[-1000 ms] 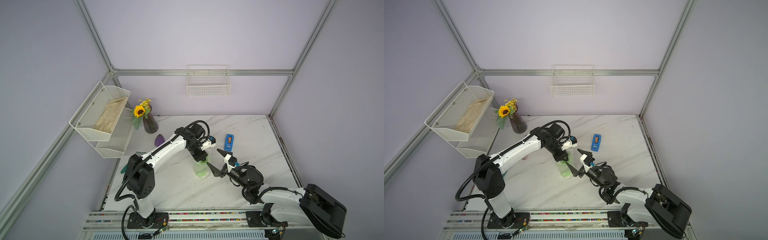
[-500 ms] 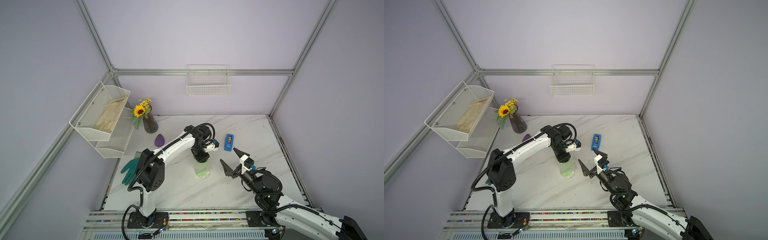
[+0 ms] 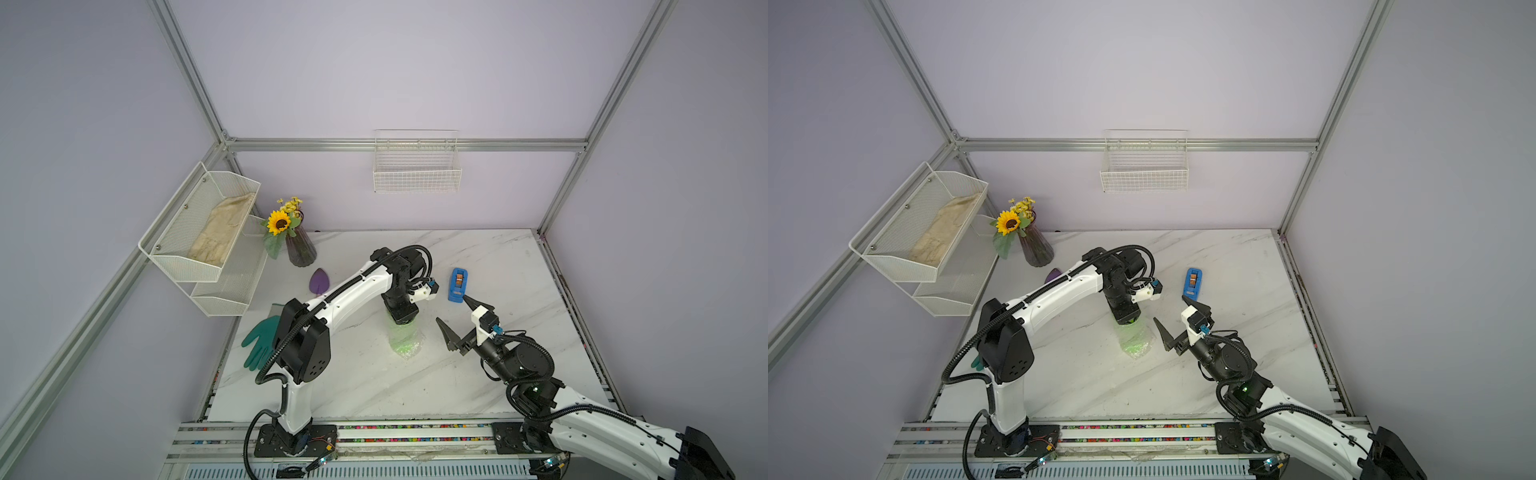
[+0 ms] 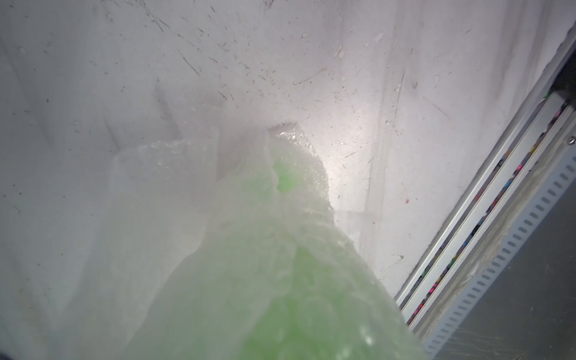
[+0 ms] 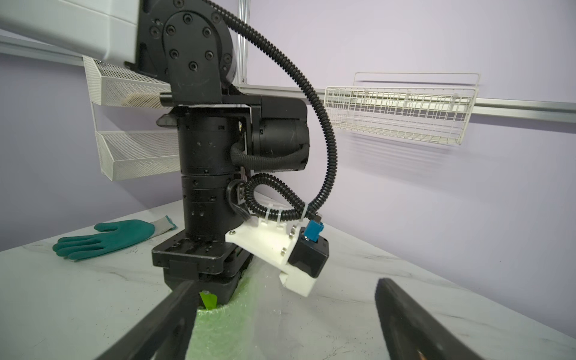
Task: Wrap wine glasses in bubble wrap
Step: Place the bubble wrap at the center of the board.
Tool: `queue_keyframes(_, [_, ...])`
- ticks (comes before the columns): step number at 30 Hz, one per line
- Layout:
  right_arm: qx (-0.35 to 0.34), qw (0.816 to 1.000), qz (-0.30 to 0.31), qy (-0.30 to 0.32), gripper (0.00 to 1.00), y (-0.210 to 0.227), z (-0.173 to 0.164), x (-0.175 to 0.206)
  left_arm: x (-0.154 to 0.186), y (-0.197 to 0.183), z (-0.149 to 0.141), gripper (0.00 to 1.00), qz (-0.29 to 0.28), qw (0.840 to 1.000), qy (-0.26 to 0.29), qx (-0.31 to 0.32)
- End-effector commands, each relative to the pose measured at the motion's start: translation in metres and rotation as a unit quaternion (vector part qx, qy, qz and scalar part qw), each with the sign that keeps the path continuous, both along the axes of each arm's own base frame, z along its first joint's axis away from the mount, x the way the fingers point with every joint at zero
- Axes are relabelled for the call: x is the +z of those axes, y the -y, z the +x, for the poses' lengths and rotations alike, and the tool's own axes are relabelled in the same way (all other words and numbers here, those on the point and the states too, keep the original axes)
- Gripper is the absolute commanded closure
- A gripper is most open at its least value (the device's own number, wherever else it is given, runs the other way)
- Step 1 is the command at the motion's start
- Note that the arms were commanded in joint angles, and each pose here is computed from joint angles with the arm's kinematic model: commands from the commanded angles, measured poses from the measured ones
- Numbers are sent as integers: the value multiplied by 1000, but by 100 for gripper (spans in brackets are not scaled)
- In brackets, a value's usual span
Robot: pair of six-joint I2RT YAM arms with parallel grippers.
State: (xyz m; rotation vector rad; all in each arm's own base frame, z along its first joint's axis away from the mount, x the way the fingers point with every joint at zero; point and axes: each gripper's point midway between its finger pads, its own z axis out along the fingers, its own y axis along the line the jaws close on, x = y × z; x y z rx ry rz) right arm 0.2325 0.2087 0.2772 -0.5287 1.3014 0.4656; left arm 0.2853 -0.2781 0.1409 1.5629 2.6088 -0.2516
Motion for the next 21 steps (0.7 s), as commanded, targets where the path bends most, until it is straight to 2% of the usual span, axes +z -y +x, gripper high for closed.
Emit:
queue_keyframes(1, [-1,1000,2,6,8,0,0,10,-24,-17,3,57,67,998,-12,-3])
queue_keyframes(21, [12,1000,-2,0,8,-10,3,15,76,-3,3,41,-37,997,64,-9])
